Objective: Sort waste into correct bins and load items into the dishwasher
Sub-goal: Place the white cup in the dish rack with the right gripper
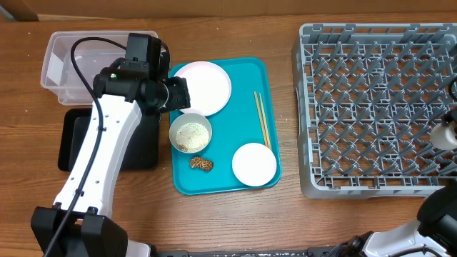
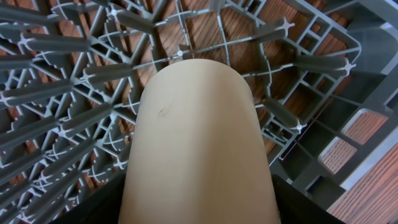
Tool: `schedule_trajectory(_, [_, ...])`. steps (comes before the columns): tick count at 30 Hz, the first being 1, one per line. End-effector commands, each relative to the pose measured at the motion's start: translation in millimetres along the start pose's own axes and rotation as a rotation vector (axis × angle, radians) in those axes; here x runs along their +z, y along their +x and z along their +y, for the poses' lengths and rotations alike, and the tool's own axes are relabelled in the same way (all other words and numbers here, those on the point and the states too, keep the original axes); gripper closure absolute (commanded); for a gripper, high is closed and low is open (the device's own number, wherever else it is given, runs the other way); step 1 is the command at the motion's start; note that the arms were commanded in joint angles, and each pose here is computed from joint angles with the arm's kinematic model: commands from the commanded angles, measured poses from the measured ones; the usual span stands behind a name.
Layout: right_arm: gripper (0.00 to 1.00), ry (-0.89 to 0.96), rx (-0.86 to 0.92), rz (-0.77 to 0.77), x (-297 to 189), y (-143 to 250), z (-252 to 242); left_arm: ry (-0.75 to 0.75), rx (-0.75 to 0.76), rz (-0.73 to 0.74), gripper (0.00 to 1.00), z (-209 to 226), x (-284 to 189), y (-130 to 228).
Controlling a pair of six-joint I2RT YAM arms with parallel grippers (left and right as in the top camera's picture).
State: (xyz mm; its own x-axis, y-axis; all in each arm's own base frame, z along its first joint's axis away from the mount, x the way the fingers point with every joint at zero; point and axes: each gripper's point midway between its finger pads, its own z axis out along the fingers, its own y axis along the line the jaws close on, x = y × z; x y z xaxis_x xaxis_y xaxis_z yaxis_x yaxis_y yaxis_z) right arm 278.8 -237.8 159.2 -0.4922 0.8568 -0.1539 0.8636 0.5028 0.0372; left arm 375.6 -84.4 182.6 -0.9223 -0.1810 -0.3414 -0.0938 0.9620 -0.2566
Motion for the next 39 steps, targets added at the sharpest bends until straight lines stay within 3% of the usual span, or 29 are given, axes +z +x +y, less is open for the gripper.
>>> schedule_trajectory(1, [0.57, 0.016, 0.016, 0.003, 2.5, 1.2, -4.6, -0.004, 0.026, -0.028, 0.34, -0.7, -8.5, -4.1])
schedule_trajectory(8, [0.56, -0.007, 0.016, 0.075, 27.3, 20.1, -2.2, -0.003, 0.027, -0.030, 0.34, -0.9, -8.6, -4.8])
schedule_trajectory(10, [0.51, -0.008, 0.015, 0.080, 30.6, 21.7, -2.2, -0.003, 0.027, -0.031, 0.34, -0.9, -8.6, -4.8])
schedule_trajectory(12, [0.34, -0.020, 0.016, 0.085, 30.9, 22.6, -0.2, -0.003, 0.027, -0.030, 0.34, -0.9, -8.5, -4.7])
schedule_trajectory(13, [0.11, -0.048, 0.017, 0.094, 30.6, 24.1, 4.7, -0.003, 0.027, -0.030, 0.34, -0.9, -8.6, -4.7])
schedule_trajectory(14, [0.00, -0.086, 0.018, 0.102, 30.1, 24.8, 11.5, -0.004, 0.027, -0.029, 0.34, -0.8, -8.5, -4.3])
schedule_trajectory(23, [0.00, -0.170, 0.020, 0.154, 25.3, 35.9, 25.0, -0.005, 0.027, -0.025, 0.30, -0.4, -8.4, -3.4])
schedule_trajectory(28, [0.00, -0.334, -0.119, 0.082, -10.2, 40.0, 62.7, -0.012, 0.027, -0.018, 0.27, 1.1, -8.4, -1.6])
schedule_trajectory(33, [0.00, -0.535, -0.497, -0.003, -64.7, 88.6, 132.8, -0.014, 0.026, -0.020, 0.22, 1.4, -8.4, -2.1])
schedule_trajectory(36, [0.00, -0.577, -0.804, 0.039, -77.1, 159.1, 181.2, -0.016, 0.025, -0.018, 0.20, 1.8, -8.4, -1.5])
schedule_trajectory(39, [0.00, -0.524, -0.996, 0.068, -72.5, 213.6, 201.5, -0.017, 0.025, -0.015, 0.20, 1.9, -8.4, -0.7])
